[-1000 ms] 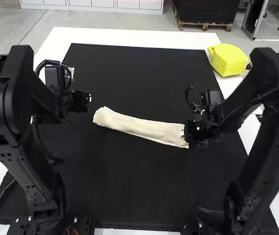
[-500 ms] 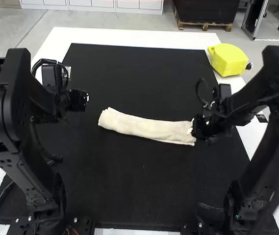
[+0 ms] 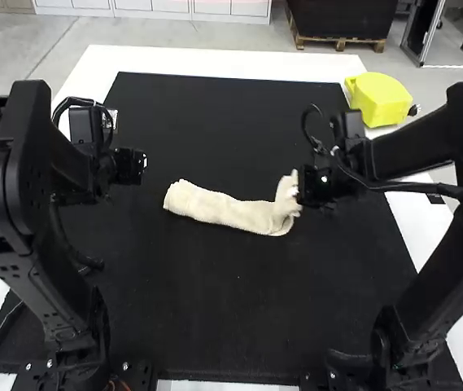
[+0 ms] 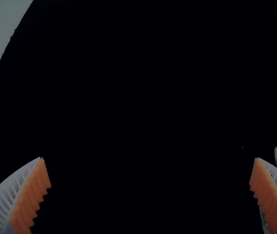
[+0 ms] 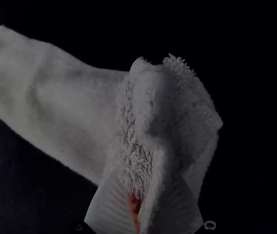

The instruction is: Fold the towel.

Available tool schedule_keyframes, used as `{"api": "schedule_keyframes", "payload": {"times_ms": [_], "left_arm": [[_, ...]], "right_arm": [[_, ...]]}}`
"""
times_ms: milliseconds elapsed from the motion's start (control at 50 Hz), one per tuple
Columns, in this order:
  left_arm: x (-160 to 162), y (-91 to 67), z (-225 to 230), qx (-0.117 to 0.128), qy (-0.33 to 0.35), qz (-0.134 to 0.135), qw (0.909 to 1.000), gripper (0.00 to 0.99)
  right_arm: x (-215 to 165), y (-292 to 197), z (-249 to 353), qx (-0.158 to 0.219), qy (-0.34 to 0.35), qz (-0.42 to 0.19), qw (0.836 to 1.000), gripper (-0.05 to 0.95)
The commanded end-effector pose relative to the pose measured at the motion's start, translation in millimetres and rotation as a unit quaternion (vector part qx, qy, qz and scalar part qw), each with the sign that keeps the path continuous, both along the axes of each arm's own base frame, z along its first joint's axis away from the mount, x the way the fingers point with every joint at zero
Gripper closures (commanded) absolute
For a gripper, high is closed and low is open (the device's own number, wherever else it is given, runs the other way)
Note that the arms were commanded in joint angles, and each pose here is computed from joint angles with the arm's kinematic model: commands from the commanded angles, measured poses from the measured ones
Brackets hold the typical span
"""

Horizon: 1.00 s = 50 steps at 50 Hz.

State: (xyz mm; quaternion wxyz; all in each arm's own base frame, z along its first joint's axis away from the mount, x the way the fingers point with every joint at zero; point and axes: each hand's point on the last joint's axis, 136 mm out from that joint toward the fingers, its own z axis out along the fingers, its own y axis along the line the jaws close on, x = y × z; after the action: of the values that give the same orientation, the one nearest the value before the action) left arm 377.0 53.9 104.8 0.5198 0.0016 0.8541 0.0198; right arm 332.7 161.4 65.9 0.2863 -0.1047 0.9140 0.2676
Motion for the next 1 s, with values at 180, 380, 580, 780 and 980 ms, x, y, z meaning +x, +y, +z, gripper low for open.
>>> {"api": "schedule_keyframes", "payload": {"times_ms": [180, 380, 580, 780, 980], "left_arm": [[-4, 9.3, 2, 0.003, -0.006, 0.022, 0.9997, 0.034], [-8, 11.7, -3, 0.001, -0.001, 0.032, 0.9995, 0.034], [-13, 26.0, -6, 0.001, -0.003, 0.053, 0.9986, 0.034], [-20, 38.5, -10, 0.003, -0.004, 0.069, 0.9976, 0.033], [-25, 39.7, -16, 0.005, -0.003, 0.071, 0.9975, 0.034]], "right_arm": [[3, 79, 30, 0.04, -0.034, 0.062, 0.997, 0.93], [1, 120, 22, 0.047, -0.026, 0.096, 0.994, 0.93], [3, 157, 14, 0.049, -0.026, 0.128, 0.99, 0.93], [4, 187, 1, 0.044, -0.026, 0.15, 0.987, 0.93], [7, 213, -8, 0.044, -0.023, 0.164, 0.985, 0.93]]}}
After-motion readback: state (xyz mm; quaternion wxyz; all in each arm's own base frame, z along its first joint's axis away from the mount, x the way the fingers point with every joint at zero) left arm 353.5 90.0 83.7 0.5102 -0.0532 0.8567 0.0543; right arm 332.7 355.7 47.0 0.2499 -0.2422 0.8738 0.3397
